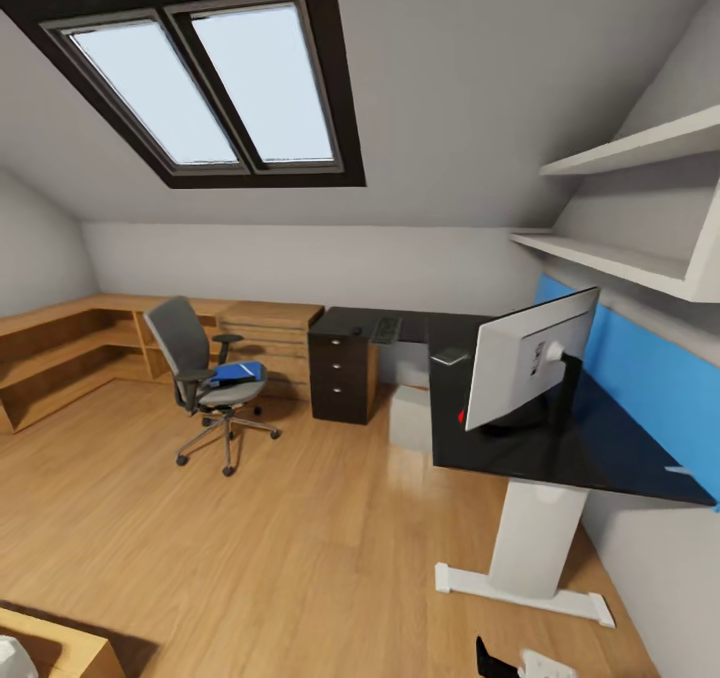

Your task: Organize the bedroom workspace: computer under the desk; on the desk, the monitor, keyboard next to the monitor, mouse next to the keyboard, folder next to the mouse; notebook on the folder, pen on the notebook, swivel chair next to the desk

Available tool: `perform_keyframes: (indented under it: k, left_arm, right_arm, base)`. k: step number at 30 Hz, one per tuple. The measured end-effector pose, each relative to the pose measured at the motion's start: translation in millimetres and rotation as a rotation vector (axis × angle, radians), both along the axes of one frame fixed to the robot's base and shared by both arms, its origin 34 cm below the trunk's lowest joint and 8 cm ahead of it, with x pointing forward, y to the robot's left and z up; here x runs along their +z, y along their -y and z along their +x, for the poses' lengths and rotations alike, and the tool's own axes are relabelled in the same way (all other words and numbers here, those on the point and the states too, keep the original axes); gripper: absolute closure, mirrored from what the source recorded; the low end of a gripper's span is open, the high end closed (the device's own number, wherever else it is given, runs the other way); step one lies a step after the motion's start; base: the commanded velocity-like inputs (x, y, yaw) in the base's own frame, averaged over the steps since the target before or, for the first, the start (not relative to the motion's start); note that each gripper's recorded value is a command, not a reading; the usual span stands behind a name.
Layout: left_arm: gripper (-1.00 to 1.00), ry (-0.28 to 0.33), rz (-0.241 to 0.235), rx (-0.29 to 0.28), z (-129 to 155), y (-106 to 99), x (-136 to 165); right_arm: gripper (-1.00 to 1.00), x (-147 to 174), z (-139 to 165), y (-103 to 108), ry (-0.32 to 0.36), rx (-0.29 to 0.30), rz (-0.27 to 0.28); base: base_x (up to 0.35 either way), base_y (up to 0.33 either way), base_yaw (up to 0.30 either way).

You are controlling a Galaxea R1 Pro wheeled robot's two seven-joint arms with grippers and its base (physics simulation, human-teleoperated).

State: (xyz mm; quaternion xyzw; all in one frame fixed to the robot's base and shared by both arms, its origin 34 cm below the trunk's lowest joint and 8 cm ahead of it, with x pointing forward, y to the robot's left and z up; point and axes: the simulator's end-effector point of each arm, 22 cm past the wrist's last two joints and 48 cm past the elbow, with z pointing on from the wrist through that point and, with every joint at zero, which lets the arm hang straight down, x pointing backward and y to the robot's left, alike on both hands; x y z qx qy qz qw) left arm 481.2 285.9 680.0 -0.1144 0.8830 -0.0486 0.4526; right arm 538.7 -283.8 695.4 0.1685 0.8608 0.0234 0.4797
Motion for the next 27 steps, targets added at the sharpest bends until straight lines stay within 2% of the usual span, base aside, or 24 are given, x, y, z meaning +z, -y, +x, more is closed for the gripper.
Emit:
perform_keyframes:
  k: [14,21,27]
  left_arm:
    - [-1.00,0.000,0.000,-0.001,-0.1,0.5,-0.1]
    - [-1.00,-0.001,-0.001,-0.001,-0.2,1.2,-0.2]
    - [-1.00,-0.001,-0.001,0.001,0.0,0.7,-0.4]
  right_arm:
    - [-1.00,0.3,0.1,0.1,0.002,-0.001,-0.001]
    - [-1.00,0.3,0.1,0.1,0.001,-0.001,-0.001]
    - [-1.00,2.6,1.9,5.5,0.012,-0.006,-0.009]
  base:
    - [0.236,0.270,-0.212]
    - [0.264,0.207,-0.034]
    - [0.059,0.037,-0.002]
